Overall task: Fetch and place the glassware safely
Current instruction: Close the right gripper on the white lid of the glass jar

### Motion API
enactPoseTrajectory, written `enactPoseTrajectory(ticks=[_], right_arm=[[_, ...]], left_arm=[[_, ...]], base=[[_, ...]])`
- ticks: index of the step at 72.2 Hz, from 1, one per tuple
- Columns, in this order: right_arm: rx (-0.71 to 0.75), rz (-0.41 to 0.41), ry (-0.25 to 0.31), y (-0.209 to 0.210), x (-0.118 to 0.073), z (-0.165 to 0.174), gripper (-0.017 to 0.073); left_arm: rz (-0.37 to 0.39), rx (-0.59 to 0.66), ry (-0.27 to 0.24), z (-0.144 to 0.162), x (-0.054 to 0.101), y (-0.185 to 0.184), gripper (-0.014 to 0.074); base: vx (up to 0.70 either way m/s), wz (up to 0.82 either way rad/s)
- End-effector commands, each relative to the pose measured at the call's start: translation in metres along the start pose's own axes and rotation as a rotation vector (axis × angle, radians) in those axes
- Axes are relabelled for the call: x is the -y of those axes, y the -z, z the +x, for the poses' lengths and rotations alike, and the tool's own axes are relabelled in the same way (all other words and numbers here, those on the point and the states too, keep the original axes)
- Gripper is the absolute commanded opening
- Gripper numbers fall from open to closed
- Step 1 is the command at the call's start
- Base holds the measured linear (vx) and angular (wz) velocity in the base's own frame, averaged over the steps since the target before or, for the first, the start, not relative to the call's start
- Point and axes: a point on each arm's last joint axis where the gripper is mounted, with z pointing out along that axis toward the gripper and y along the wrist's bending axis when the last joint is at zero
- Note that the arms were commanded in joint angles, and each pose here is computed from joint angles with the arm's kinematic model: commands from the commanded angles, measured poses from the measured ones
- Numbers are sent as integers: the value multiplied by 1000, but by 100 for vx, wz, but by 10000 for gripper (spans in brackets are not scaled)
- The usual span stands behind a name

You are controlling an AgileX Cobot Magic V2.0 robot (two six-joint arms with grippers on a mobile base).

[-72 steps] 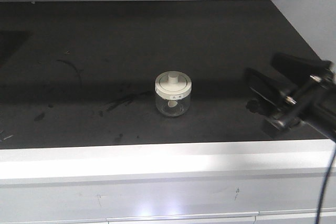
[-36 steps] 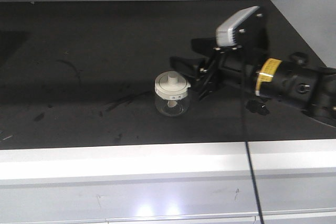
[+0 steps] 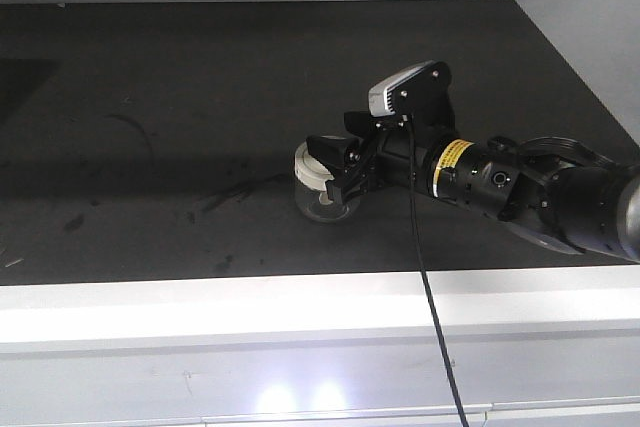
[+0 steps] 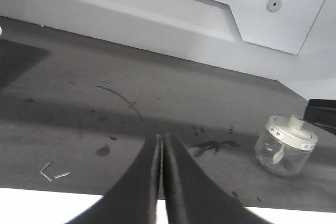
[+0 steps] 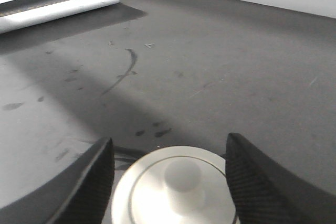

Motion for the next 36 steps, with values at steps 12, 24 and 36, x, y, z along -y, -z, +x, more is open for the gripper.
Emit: enactPoseTrajectory(ticks=[12,24,36], right_arm=[[128,0,8,-6,4,-13,447],[101,8,5,-10,6,-5,392],[74,26,5,-10,8,-2,208]], left_arm=[[29,95,17,-15,5,1,-7],[29,95,17,-15,5,1,-7],[29,95,17,-15,5,1,-7]], base=[[0,0],[0,0],[0,0]])
